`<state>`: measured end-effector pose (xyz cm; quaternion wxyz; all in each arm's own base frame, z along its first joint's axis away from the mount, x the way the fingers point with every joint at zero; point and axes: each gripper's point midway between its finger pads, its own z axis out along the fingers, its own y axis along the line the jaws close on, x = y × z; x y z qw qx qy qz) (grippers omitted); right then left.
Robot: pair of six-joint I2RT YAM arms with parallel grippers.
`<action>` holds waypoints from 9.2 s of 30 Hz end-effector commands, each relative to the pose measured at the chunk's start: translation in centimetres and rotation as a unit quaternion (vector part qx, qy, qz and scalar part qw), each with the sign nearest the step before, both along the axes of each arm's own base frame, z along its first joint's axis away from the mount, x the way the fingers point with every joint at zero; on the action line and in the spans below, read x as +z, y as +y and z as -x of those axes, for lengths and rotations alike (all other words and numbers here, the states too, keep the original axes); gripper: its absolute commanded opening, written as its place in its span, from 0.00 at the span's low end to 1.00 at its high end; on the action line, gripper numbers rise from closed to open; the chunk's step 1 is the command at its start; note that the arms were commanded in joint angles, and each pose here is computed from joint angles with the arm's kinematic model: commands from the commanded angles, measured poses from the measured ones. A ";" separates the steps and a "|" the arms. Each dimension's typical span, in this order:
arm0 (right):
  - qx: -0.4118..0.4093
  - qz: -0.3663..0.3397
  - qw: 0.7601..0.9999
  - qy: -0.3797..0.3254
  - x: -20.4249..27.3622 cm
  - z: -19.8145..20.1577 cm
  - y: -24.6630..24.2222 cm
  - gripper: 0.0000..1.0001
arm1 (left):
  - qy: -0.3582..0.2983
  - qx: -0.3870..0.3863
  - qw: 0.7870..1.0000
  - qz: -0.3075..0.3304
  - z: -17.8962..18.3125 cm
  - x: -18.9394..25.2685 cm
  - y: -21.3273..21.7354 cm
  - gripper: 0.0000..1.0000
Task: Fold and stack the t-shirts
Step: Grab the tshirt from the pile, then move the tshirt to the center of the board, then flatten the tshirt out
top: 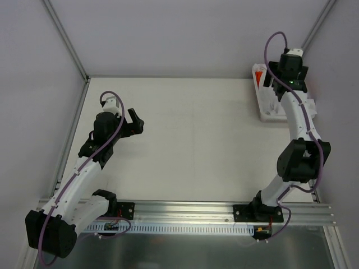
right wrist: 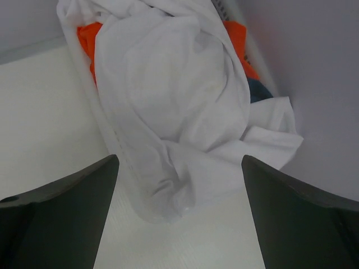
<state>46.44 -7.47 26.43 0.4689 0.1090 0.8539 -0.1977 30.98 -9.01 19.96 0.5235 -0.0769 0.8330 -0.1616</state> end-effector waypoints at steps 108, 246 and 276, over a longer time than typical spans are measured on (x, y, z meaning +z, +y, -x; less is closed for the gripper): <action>0.223 -0.352 0.907 0.064 -1.2 10.4 17.4 0.30 | -0.026 -0.025 0.997 0.064 0.7 2.8 -1.9 0.99; 0.197 -0.032 0.977 -0.071 9.8 21.8 17.0 0.04 | 0.005 -0.051 0.998 0.041 2.7 -3.9 -3.7 0.99; 0.094 0.015 0.986 0.133 -7.9 25.1 16.5 0.92 | 0.097 -0.179 0.978 0.037 1.2 -11.8 -13.3 0.99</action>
